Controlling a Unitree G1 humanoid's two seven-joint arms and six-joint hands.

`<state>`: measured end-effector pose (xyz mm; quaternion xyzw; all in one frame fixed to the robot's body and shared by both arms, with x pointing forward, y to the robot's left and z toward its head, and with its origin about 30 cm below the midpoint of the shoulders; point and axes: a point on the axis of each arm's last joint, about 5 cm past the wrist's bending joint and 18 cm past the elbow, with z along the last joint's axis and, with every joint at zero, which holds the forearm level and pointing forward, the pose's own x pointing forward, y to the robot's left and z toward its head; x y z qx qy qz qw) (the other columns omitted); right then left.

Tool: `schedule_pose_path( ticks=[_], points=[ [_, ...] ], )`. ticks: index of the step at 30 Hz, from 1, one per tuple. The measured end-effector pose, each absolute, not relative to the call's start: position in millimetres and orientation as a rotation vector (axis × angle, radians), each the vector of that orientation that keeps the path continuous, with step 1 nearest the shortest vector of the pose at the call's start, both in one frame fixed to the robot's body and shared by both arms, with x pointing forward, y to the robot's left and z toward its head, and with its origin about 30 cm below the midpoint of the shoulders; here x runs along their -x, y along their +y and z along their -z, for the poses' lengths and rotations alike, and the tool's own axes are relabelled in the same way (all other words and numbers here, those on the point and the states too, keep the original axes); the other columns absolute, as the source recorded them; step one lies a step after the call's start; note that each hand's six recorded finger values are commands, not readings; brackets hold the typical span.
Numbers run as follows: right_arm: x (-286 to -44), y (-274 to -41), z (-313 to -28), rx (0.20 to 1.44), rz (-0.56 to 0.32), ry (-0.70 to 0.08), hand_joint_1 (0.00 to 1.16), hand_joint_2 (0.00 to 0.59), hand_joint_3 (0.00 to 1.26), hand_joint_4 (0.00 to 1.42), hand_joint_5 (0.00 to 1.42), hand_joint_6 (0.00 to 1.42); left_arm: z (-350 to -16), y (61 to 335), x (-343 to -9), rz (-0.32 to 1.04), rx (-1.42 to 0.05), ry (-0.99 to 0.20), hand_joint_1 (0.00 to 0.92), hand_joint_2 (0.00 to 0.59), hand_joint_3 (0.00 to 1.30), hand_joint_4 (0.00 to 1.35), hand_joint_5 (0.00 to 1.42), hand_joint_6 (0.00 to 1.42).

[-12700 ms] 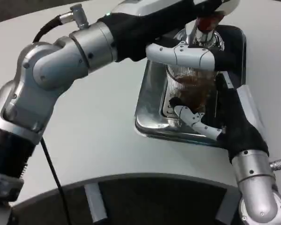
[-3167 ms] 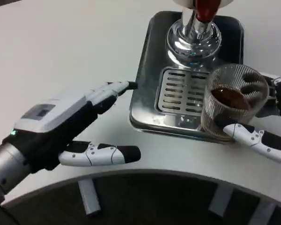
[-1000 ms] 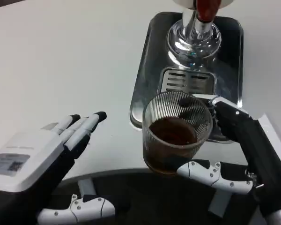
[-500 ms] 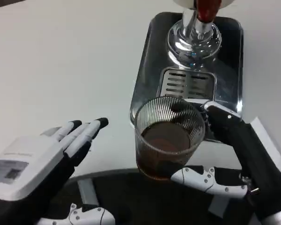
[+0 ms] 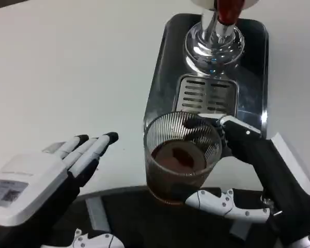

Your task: Grasp the cup under the faucet to collect the drink, then remove the cup.

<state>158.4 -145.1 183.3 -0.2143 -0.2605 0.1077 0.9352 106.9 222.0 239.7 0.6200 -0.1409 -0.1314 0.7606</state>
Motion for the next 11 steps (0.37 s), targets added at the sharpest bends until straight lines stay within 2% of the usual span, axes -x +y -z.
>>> schedule_pose_path(
  ticks=[11],
  points=[
    [-157.6, -145.7, -182.5, 0.438, -0.224, -0.526, 0.8, 0.25, 0.74, 0.72, 0.76, 0.63, -239.1, 221.3, -106.1, 0.29, -1.341, -0.303, 0.0, 0.085, 0.0, 0.0, 0.0, 0.04]
  ],
)
